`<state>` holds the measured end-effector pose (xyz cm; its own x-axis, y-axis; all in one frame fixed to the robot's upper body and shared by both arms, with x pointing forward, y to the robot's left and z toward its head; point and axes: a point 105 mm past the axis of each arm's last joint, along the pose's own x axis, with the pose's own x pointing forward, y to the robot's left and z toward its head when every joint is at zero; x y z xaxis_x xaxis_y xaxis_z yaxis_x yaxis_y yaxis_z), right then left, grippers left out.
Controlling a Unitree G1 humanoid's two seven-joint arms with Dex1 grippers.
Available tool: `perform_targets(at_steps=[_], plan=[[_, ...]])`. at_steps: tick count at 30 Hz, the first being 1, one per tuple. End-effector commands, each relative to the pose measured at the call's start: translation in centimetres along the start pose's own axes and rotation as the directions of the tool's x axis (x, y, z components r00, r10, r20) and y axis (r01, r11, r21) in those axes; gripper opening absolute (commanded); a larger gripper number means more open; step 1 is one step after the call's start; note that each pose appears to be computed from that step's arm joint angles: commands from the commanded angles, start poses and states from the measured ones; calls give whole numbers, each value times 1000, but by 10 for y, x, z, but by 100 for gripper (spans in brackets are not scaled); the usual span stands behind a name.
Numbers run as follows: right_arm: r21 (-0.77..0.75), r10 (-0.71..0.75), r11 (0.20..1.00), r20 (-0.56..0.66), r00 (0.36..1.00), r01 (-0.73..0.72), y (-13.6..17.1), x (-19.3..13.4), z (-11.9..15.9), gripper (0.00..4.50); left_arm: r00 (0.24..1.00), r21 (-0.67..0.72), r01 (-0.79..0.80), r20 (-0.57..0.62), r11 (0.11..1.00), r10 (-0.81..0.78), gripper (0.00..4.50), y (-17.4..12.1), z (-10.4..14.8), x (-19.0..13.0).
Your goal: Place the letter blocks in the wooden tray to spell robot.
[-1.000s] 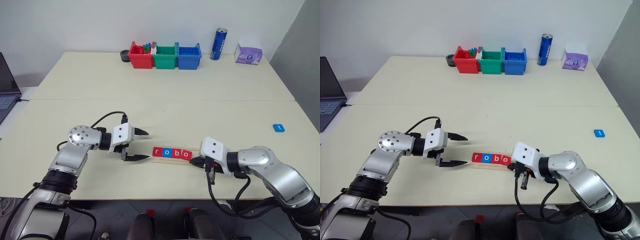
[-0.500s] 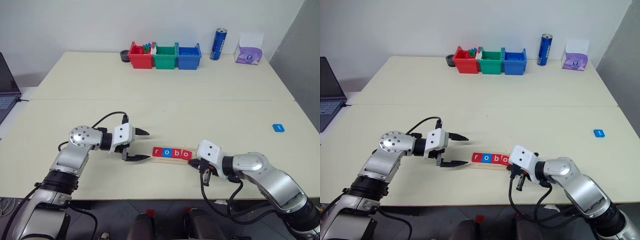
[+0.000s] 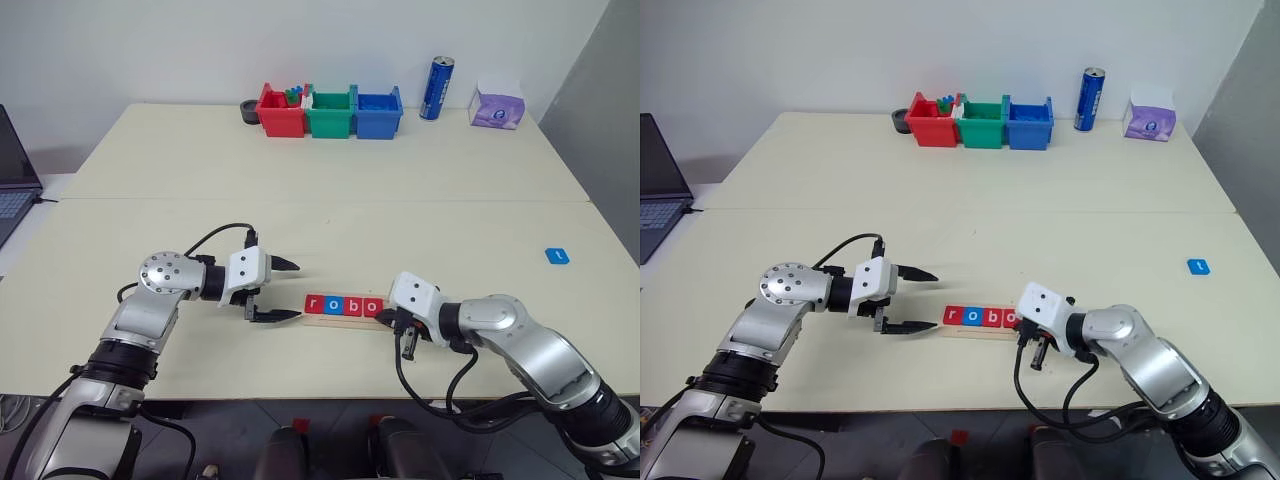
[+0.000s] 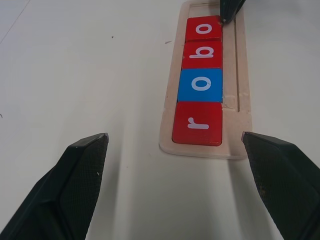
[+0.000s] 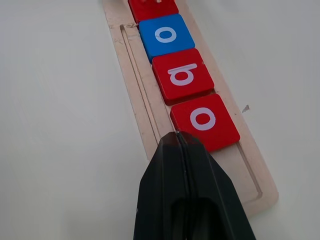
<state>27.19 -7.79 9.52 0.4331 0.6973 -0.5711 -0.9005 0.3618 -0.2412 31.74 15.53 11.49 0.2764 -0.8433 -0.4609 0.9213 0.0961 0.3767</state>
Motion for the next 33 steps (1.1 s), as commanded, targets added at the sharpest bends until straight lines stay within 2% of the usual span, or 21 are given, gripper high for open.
perform_targets(at_steps=[1,6,11,23,33], plan=[[-38,-3,999,48,999,5,-2,-6,15,2,1000,41,-22,20,999,21,450,5,11,-2],[-40,-20,999,64,998,23,-9,-21,20,2,999,23,-32,34,999,31,450,7,14,-2],[-62,-108,992,5,994,109,-24,-21,5,2,999,22,-29,34,999,29,450,6,15,-1],[-127,-50,991,-54,997,42,-18,-6,-5,2,999,29,-30,36,999,29,450,8,19,-1],[-155,-20,988,-8,1000,19,-16,6,11,2,999,30,-33,34,999,32,450,8,19,-1]])
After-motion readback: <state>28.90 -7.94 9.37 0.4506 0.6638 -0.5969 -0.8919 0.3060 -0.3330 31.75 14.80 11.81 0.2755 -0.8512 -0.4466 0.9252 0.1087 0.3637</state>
